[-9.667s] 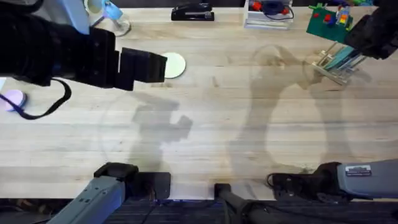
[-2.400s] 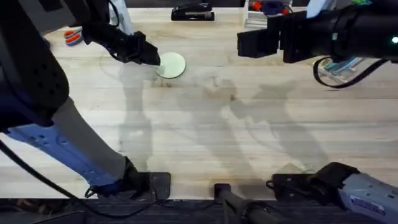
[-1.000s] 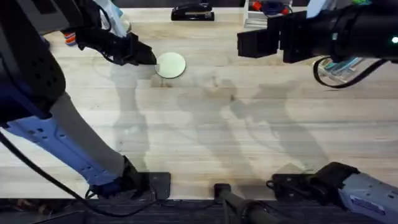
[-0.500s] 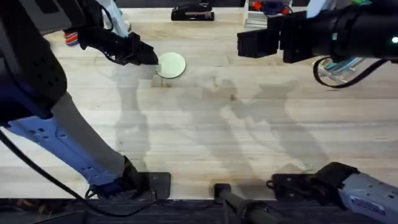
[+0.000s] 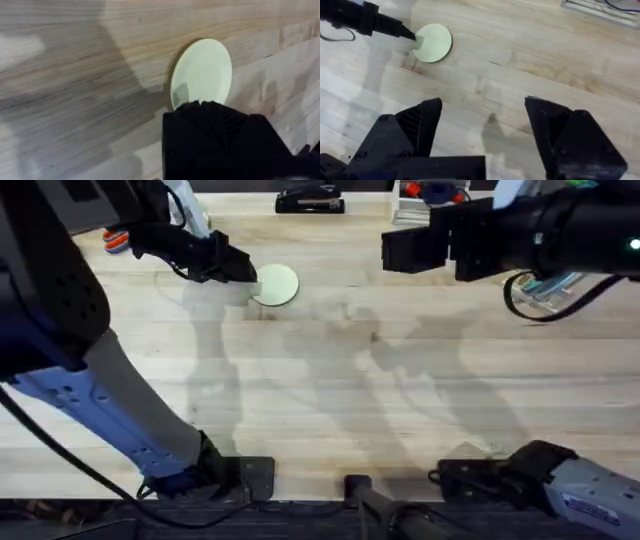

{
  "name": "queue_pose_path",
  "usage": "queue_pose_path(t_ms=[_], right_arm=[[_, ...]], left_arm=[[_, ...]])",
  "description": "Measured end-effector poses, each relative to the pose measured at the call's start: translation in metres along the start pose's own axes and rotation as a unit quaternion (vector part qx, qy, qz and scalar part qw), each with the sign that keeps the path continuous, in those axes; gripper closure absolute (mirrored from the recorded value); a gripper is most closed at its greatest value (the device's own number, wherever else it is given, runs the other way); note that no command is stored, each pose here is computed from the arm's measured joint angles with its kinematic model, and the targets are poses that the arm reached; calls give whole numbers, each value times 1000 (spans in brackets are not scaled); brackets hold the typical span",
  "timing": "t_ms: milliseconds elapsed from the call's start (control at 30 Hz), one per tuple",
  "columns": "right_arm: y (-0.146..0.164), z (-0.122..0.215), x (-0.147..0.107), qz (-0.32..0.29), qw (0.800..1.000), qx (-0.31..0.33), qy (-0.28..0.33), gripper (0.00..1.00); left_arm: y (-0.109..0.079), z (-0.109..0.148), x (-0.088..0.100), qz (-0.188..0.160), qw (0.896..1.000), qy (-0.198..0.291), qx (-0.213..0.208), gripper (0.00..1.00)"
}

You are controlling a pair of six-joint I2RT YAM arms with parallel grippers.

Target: Pick up the plates from the table one by one and place each into a slot on the dish rack.

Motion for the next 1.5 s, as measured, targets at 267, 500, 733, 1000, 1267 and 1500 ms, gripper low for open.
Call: queue_pose_path(t_ms=[267, 500, 733, 1000, 1267, 1500], right_arm=[[0, 0, 0, 0, 1000, 0, 0, 9], [0, 0, 0, 0, 1000, 0, 0, 9], [0, 0, 0, 0, 1000, 0, 0, 9], [0, -2, 0, -15, 1000, 0, 3, 9], [8, -54, 0, -47, 997, 30, 52, 7], [16, -114, -4, -109, 988, 59, 90, 7]], left_arm=[[1, 0, 2, -3, 1000, -5, 6, 960], [12, -14, -1, 10, 1000, 11, 6, 960], [20, -25, 0, 31, 999, 18, -33, 960], [20, -26, 2, 35, 999, 15, -36, 960], [20, -26, 2, 36, 999, 15, -36, 960], [20, -26, 2, 37, 999, 15, -35, 960]])
Point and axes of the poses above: each hand's point on the last joint's axis, 136 mm out from that joint toward the fingers, its own z axis back along the fingers, its own y axis along the line the jaws close on, x = y × z, the point moved 9 cm from there along z, back along the fingers, and after that the axes turned 4 degrees about z, right-handed, at the moved point
